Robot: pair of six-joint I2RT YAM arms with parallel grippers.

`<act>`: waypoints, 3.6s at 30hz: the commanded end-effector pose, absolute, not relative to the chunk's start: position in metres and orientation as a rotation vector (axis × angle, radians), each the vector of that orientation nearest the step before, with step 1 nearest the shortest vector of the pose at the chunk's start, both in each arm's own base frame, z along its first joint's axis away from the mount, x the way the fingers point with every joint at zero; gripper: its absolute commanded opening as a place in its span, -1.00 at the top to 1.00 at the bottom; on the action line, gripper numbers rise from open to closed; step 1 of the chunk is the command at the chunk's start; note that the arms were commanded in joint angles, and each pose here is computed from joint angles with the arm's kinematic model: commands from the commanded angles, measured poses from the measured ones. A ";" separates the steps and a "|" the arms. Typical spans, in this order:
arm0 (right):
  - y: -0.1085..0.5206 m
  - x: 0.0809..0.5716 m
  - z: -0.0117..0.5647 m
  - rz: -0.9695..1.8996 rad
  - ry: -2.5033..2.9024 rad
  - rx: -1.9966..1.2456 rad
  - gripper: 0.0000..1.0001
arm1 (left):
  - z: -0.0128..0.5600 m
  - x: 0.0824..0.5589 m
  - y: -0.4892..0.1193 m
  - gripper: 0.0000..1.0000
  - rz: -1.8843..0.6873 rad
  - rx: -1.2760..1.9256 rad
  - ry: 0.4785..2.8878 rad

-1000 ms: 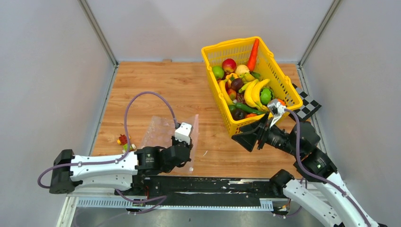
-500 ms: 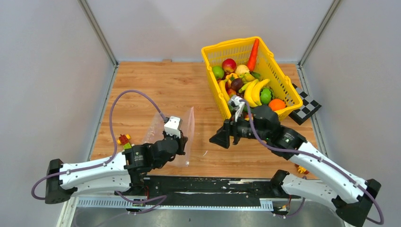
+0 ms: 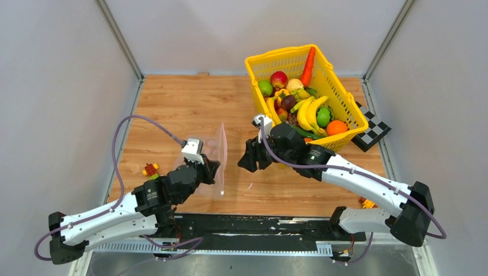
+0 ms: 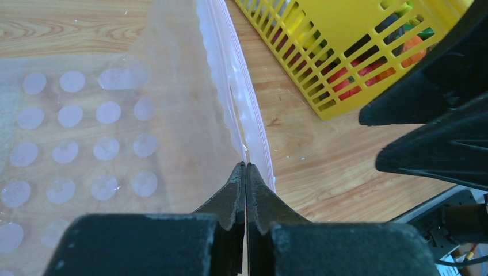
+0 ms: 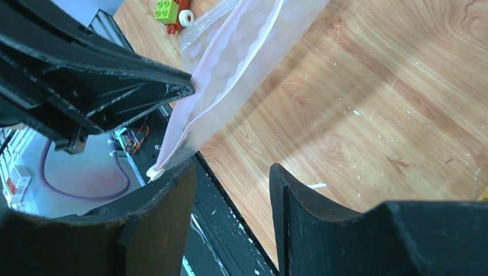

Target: Place the food in the zip-top bag and seal the zipper

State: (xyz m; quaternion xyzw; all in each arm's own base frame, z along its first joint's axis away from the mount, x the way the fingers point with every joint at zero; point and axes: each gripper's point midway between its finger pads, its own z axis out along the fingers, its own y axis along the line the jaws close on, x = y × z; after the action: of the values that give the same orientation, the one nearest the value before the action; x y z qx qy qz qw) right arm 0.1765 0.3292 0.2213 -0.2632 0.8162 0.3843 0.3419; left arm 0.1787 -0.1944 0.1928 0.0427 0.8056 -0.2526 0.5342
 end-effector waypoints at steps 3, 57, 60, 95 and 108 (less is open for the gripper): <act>0.357 0.194 0.236 1.103 2.054 -0.565 -0.01 | 0.200 0.180 -0.200 1.00 -0.648 0.079 1.901; 0.404 0.216 0.184 1.110 2.211 -0.576 1.00 | 0.195 0.180 -0.189 1.00 -0.610 0.042 1.919; 0.397 0.221 0.183 1.053 2.216 -0.549 1.00 | 0.197 0.181 -0.185 1.00 -0.593 0.036 1.918; 0.398 0.194 0.200 1.174 2.205 -0.678 1.00 | 0.165 0.184 -0.197 0.07 -0.493 0.104 2.016; 0.373 0.216 0.185 0.932 2.270 -0.570 0.99 | 0.197 0.192 -0.190 1.00 -0.499 0.059 1.925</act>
State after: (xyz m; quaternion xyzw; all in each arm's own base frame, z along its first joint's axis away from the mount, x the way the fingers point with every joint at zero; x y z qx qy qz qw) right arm 0.1973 0.3777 0.1665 -0.2435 0.8556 0.3750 0.2606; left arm 0.1819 -0.1907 0.1554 0.0547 0.8395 -0.1885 0.5067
